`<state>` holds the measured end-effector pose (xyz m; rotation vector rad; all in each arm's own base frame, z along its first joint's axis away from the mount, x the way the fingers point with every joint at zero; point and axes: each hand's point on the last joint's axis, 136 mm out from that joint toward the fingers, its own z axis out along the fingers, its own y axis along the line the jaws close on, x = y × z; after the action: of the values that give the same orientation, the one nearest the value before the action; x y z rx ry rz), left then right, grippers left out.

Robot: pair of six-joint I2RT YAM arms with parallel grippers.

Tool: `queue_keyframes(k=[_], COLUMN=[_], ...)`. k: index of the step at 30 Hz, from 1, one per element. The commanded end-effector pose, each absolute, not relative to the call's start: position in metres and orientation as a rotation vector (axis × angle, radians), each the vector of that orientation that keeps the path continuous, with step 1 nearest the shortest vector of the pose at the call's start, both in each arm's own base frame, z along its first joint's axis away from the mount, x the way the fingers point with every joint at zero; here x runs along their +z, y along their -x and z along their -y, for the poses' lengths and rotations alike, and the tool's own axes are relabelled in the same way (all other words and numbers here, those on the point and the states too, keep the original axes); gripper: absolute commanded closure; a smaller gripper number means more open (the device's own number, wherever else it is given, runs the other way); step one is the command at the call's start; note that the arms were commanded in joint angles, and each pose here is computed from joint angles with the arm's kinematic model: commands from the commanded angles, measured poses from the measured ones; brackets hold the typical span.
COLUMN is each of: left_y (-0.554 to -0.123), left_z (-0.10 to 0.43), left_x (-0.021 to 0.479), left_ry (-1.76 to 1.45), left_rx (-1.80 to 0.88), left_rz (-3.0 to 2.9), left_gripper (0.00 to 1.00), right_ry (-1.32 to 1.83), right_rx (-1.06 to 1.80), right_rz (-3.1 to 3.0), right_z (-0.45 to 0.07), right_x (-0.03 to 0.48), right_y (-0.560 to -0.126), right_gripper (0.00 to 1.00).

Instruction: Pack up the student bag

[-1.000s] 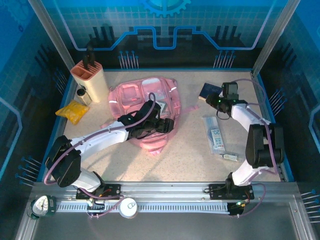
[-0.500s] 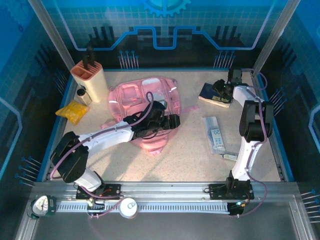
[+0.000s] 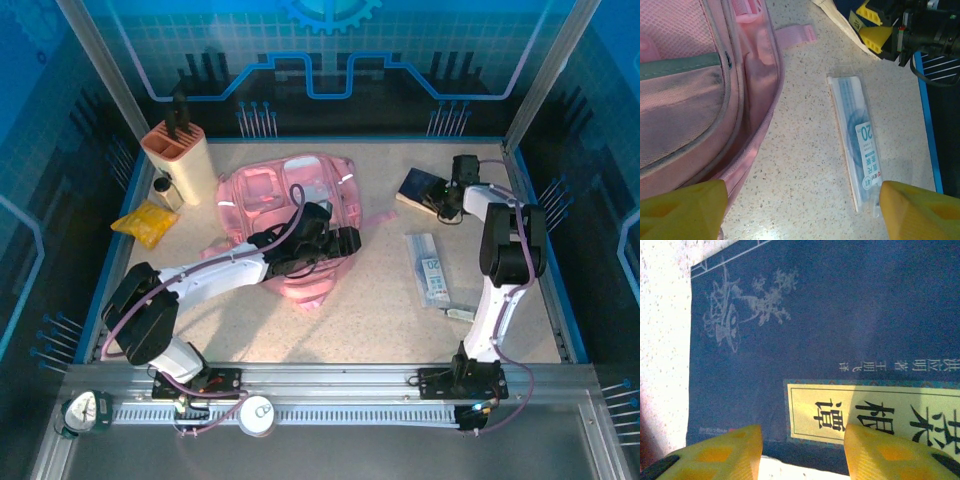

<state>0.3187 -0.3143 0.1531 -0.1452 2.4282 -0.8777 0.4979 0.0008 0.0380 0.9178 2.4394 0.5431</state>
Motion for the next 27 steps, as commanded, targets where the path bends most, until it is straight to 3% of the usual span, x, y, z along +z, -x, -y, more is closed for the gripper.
queue_keyframes(k=[1,5,12,15,27], left_y=[-0.307,-0.302,-0.293,-0.289,-0.286], left_z=[0.315,0.311,0.302,0.297,0.306], left_x=[0.158,0.158,0.166,0.174,0.177], left_ry=[0.146,0.164,0.163,0.154,0.107], left_rx=[-0.925,-0.937,-0.937,-0.941,-0.971], left_rz=[-2.413,-2.401,-2.383,-2.361,-2.361], left_gripper=[0.2,0.2,0.19,0.19,0.2], right_ry=[-0.939,-0.932,-0.746,-0.671,-0.256], right_rx=[0.574,0.629,0.755,0.775,0.148], right_rz=[-2.488,-2.471,-2.372,-2.39,-2.631], right_z=[-0.023,-0.057,-0.139,-0.154,-0.073], right_x=[0.03,0.029,0.074,0.088,0.101], right_y=[-0.474,-0.464,-0.485,-0.476,-0.413], right_gripper=[0.52,0.53,0.53,0.52,0.34])
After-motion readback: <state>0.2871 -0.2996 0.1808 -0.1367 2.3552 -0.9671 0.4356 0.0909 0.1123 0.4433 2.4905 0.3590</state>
